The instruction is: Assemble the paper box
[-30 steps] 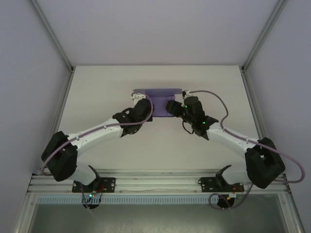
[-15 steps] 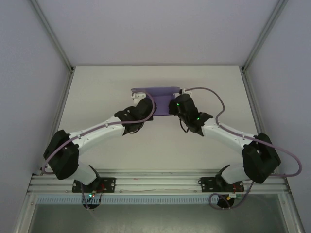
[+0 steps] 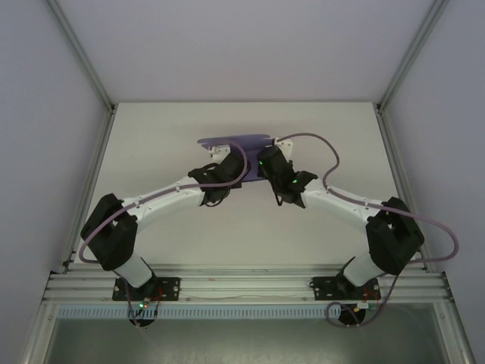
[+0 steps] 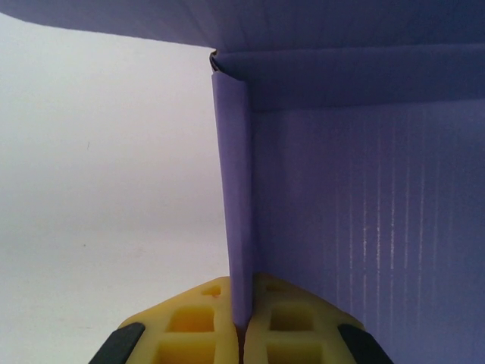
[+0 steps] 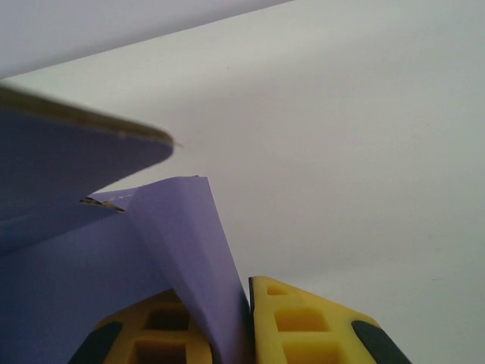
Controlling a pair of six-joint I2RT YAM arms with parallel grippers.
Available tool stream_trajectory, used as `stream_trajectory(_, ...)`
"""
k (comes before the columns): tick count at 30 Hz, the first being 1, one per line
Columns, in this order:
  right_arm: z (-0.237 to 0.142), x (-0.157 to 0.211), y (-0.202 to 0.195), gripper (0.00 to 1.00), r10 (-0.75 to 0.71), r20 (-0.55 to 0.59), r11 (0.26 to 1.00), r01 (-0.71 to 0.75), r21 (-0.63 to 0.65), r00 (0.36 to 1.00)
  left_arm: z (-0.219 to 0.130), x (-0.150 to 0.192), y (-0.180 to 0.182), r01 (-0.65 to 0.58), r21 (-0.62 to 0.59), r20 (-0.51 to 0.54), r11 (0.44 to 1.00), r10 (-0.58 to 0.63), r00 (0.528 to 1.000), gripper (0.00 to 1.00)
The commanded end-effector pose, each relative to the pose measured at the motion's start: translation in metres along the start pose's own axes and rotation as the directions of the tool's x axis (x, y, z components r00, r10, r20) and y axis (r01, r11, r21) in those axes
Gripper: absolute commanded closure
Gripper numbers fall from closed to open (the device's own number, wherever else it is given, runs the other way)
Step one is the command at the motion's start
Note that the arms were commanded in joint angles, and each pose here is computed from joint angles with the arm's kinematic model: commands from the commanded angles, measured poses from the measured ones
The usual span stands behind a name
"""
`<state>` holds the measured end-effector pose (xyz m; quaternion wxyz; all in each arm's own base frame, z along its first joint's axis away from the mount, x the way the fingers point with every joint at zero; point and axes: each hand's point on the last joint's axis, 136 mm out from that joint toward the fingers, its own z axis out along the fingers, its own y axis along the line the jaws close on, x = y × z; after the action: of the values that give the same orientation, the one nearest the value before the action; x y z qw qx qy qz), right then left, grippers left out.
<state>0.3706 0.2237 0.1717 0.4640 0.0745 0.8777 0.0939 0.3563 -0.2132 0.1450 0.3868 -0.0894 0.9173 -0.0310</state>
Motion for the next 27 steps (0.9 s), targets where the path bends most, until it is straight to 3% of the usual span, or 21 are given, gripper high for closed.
stream_trajectory(1, 0.01, 0.036, -0.049, 0.9, -0.186, -0.114, 0.959, 0.205, 0.195, 0.976, -0.033, -0.036, -0.037, 0.031, 0.13, 0.091, 0.991, -0.043, 0.995, 1.0)
stream_trajectory(11, -0.009, 0.057, -0.024, 0.75, -0.055, -0.187, 0.996, 0.042, -0.073, 0.981, -0.035, -0.036, -0.034, 0.035, 0.13, 0.095, 0.991, -0.048, 0.994, 1.0)
stream_trajectory(19, -0.012, 0.07, -0.024, 0.66, -0.044, -0.245, 0.995, 0.021, -0.094, 0.969, -0.036, -0.036, -0.034, 0.031, 0.136, 0.096, 0.99, -0.044, 0.994, 1.0)
stream_trajectory(27, -0.027, 0.073, -0.01, 0.63, 0.009, -0.272, 0.973, -0.072, -0.221, 0.962, -0.031, -0.033, -0.034, 0.017, 0.12, 0.085, 0.993, -0.027, 0.996, 1.0)
